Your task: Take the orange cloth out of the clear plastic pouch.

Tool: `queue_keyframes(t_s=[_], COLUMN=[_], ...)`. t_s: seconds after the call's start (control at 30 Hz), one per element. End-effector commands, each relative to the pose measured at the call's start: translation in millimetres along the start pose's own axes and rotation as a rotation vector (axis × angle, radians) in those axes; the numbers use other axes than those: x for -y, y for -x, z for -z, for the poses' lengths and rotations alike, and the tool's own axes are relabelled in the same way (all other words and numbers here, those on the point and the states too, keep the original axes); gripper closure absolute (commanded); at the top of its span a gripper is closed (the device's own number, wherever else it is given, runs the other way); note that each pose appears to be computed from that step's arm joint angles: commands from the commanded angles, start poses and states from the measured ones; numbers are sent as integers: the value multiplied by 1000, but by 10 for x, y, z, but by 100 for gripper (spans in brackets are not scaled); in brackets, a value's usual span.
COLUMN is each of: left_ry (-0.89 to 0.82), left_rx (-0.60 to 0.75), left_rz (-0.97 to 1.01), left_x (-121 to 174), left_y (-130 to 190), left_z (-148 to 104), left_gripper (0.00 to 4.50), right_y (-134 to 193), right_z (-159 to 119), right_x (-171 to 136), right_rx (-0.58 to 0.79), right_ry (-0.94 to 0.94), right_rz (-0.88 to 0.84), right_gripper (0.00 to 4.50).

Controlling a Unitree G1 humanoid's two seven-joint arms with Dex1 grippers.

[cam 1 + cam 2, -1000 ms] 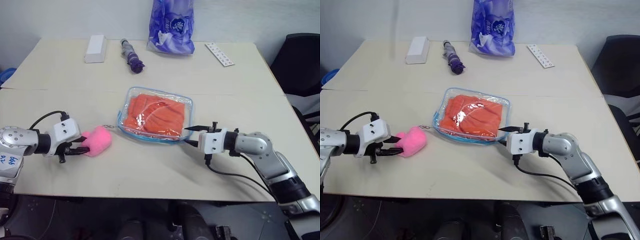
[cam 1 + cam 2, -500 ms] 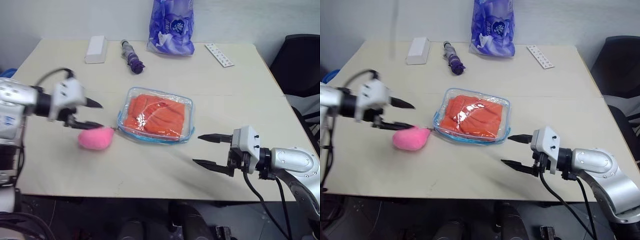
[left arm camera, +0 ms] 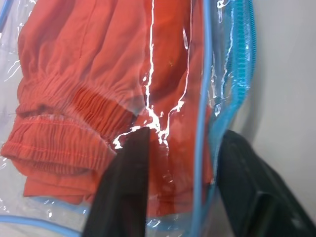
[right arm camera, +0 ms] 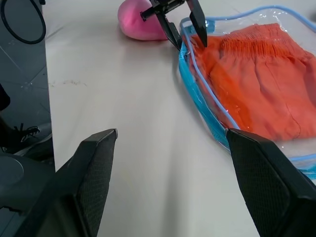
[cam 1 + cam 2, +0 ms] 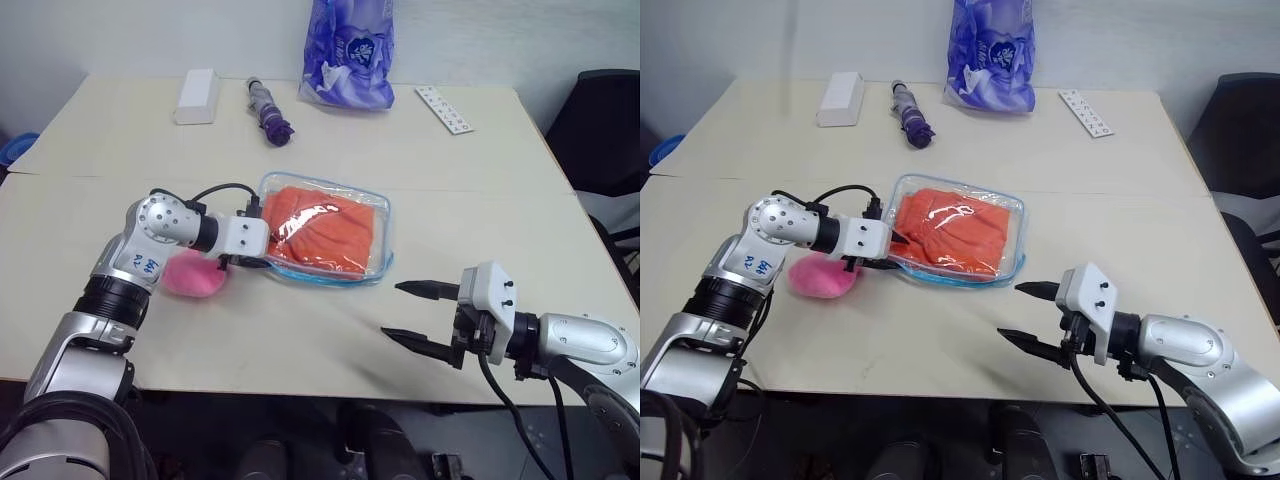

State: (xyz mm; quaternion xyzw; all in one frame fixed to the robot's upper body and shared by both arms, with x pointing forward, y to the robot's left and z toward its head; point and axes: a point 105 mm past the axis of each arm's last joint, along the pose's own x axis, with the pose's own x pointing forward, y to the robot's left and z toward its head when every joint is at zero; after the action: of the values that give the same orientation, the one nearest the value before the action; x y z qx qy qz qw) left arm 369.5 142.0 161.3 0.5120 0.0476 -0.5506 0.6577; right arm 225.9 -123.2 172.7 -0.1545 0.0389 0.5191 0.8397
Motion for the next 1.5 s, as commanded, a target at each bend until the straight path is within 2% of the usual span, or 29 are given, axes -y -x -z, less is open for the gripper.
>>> queue_keyframes(t_s=[0.03,0.1,0.2,0.27,0.3,0.37,0.5,0.63,0.73,0.83,1.0,1.13,1.5], left_ry=[67,212,413,459,482,515,513,359,236,236,126,148,141], left_rx=[89,198,351,371,377,385,363,221,89,93,91,147,159], left_rz=[-34,-38,-22,-24,-29,-35,-32,-21,-31,-16,-24,-15,-15], left_x=[-101,-135,-193,-200,-197,-172,-89,81,160,184,169,164,102], left_y=[30,25,101,129,134,129,75,-16,-51,-52,-37,1,53], left_z=[-141,-273,-463,-503,-515,-530,-535,-398,-208,-190,-239,-303,-322], left_gripper=[397,448,448,448,450,450,450,450,450,376,224,224,224], right_y=[16,6,-29,-54,-88,-173,-325,-379,-366,-343,-329,-317,-281], right_z=[-118,-121,-85,-54,-33,-7,-23,-34,-20,-7,6,14,44], right_x=[-18,-4,28,39,54,104,162,173,132,101,100,93,68], right_rx=[36,37,23,8,-1,-7,6,2,-5,-7,-12,-12,-26], right_ry=[37,43,56,70,86,116,141,171,177,173,175,172,181], right_rz=[9,17,27,26,24,29,15,1,-22,-32,-22,-17,-5], right_gripper=[83,83,83,83,102,146,286,425,425,430,430,430,430])
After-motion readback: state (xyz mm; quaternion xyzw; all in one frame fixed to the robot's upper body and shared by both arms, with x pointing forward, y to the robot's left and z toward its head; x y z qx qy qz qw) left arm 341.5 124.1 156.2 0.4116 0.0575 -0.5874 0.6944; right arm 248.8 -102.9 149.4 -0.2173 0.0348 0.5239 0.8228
